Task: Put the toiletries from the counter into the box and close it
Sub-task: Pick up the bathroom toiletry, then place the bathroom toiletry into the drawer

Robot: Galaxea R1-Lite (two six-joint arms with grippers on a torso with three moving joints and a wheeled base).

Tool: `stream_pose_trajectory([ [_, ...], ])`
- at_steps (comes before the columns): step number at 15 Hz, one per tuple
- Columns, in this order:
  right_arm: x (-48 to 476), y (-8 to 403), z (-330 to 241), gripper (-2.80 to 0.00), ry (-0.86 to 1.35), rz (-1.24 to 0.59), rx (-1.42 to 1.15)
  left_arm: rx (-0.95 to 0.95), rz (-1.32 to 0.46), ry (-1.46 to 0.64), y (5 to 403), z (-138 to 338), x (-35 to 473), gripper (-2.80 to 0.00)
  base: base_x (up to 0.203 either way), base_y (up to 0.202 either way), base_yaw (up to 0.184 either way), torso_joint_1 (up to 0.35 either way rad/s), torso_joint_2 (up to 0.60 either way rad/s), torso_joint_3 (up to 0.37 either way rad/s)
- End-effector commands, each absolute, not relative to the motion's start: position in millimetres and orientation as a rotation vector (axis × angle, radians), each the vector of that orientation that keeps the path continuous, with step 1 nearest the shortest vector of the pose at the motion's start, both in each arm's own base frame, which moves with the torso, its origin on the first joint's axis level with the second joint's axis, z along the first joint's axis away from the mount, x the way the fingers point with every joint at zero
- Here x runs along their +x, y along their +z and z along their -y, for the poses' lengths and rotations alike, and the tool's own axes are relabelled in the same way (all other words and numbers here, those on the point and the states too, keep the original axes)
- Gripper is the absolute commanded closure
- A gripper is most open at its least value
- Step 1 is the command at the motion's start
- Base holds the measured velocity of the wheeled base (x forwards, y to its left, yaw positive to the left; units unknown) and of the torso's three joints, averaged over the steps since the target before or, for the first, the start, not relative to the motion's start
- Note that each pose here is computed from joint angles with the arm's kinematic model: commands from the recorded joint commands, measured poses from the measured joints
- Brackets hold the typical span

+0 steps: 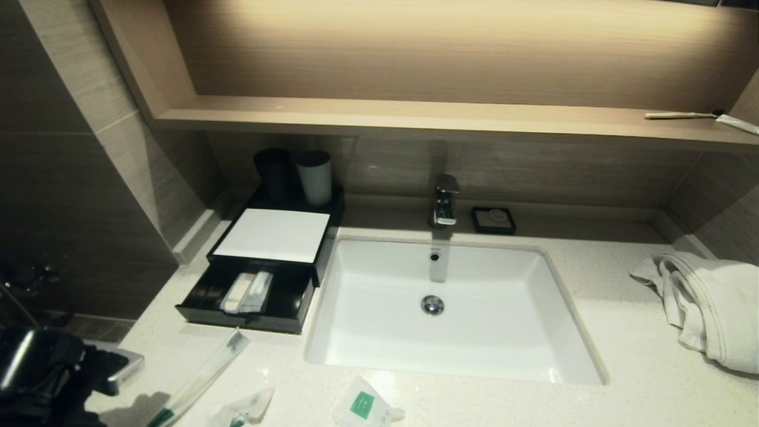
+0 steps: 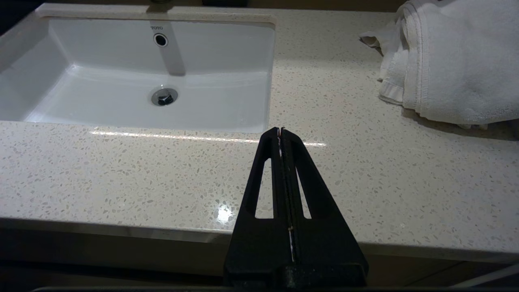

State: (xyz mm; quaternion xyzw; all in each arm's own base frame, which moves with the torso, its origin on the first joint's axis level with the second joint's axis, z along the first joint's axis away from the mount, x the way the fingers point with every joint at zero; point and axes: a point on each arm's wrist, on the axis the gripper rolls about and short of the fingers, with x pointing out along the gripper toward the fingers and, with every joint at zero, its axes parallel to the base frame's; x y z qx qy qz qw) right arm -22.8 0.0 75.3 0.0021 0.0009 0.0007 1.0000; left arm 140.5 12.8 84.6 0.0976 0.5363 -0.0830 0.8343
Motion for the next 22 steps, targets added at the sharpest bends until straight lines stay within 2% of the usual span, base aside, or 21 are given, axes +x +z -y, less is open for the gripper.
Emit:
stream_pose_trajectory([
  [1, -22.8, 75.3, 0.0, 0.00, 0.002, -0.002, 0.005, 0.214, -1.097, -0.170, 91.3, -12.4, 137.2, 0.00, 0.000, 0.000, 0.000, 0.000, 0.00, 0.000],
  [12, -22.8, 75.3, 0.0, 0.00, 0.002, -0.002, 0.005, 0.173, -1.039, -0.143, 132.9, -10.9, 123.2, 0.00, 0.000, 0.000, 0.000, 0.000, 0.00, 0.000],
  [22, -22.8, 75.3, 0.0, 0.00, 0.002, -0.002, 0.005, 0.035, -1.044, -0.080, 209.8, -11.8, 137.8, 0.00, 0.000, 0.000, 0.000, 0.000, 0.00, 0.000],
])
